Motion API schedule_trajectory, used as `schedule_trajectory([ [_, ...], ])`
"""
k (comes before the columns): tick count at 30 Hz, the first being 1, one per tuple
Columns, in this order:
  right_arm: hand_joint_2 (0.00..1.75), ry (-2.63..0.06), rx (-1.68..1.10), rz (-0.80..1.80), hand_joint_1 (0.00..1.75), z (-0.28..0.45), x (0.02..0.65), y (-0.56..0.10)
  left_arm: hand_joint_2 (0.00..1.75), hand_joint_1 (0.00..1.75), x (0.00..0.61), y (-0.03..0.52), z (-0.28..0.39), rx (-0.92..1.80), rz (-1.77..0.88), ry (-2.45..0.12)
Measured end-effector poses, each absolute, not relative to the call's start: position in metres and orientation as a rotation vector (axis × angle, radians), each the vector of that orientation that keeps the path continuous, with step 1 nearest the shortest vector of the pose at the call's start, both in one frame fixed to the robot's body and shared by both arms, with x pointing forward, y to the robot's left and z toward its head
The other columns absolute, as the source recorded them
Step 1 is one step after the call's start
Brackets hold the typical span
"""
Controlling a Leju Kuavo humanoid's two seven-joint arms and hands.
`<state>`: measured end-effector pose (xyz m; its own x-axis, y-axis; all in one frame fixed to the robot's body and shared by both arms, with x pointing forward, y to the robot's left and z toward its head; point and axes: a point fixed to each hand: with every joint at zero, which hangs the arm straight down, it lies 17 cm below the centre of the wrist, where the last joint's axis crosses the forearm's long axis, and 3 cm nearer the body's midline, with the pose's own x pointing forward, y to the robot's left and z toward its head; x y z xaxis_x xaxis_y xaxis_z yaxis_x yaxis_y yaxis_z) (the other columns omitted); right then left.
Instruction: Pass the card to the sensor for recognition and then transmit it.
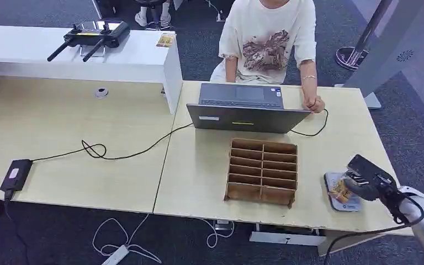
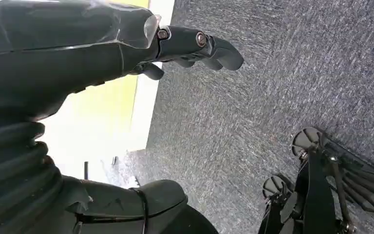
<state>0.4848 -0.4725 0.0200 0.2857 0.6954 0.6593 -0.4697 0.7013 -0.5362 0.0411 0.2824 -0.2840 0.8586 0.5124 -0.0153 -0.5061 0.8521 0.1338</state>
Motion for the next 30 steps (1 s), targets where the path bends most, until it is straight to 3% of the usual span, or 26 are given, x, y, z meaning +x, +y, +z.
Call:
schedule_trajectory([
  [18, 1.75, -1.013, -0.271, 0.787, 1.75, 0.015, 0.481, -0.476, 1.75, 0.0, 0.042, 0.282, -0.284, 0.125, 0.533, 0.046],
  [30, 1.75, -1.094, -0.08, 0.697, 1.75, 0.028, 0.477, -0.453, 1.75, 0.0, 0.042, 0.282, -0.284, 0.126, 0.531, 0.047],
])
